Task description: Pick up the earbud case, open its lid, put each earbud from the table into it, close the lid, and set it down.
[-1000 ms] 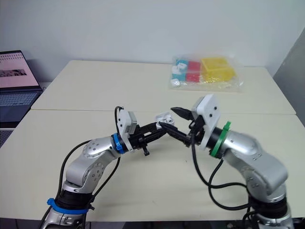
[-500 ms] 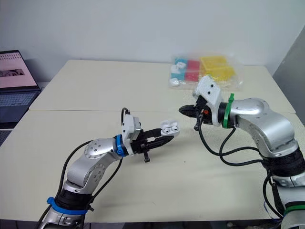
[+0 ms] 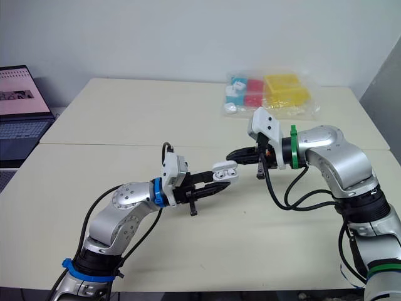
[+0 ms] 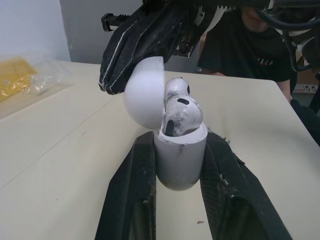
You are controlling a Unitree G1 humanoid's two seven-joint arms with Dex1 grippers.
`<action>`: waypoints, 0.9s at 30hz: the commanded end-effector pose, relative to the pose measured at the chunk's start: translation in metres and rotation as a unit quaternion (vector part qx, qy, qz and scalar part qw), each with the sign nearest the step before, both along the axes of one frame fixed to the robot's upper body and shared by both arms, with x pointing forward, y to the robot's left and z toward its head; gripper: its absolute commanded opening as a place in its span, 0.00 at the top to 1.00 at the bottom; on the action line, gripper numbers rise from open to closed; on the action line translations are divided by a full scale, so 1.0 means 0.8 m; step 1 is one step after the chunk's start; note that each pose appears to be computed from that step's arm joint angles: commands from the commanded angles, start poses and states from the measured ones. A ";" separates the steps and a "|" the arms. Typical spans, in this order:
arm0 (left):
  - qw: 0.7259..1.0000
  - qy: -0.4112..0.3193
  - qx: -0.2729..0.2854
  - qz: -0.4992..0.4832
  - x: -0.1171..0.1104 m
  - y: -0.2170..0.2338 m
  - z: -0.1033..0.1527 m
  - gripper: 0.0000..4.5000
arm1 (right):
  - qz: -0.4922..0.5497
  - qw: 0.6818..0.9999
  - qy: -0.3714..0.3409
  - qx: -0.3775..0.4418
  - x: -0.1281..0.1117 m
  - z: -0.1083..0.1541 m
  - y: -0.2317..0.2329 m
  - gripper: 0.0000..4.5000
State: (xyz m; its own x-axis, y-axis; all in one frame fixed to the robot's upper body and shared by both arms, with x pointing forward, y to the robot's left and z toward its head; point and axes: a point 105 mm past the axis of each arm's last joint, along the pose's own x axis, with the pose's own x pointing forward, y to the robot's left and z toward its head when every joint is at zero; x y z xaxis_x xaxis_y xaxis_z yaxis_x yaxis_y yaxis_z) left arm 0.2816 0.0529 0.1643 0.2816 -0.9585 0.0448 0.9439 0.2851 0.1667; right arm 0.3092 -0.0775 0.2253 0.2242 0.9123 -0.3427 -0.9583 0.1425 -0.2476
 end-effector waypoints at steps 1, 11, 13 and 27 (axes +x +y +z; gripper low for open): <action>0.999 -0.027 -0.005 -0.016 -0.009 -0.007 0.014 0.82 | 0.044 0.999 -0.015 0.010 -0.020 0.017 0.007 1.00; 1.000 -0.027 -0.007 -0.013 -0.008 -0.006 0.015 0.82 | 0.051 0.999 0.007 -0.019 -0.031 -0.005 0.002 1.00; 1.000 -0.027 -0.007 -0.013 -0.008 -0.006 0.015 0.82 | 0.047 0.999 0.009 -0.021 -0.032 -0.009 0.002 1.00; 0.992 0.121 -0.008 0.016 0.009 -0.001 -0.009 0.82 | 0.004 0.999 -0.033 -0.021 -0.036 -0.005 -0.009 1.00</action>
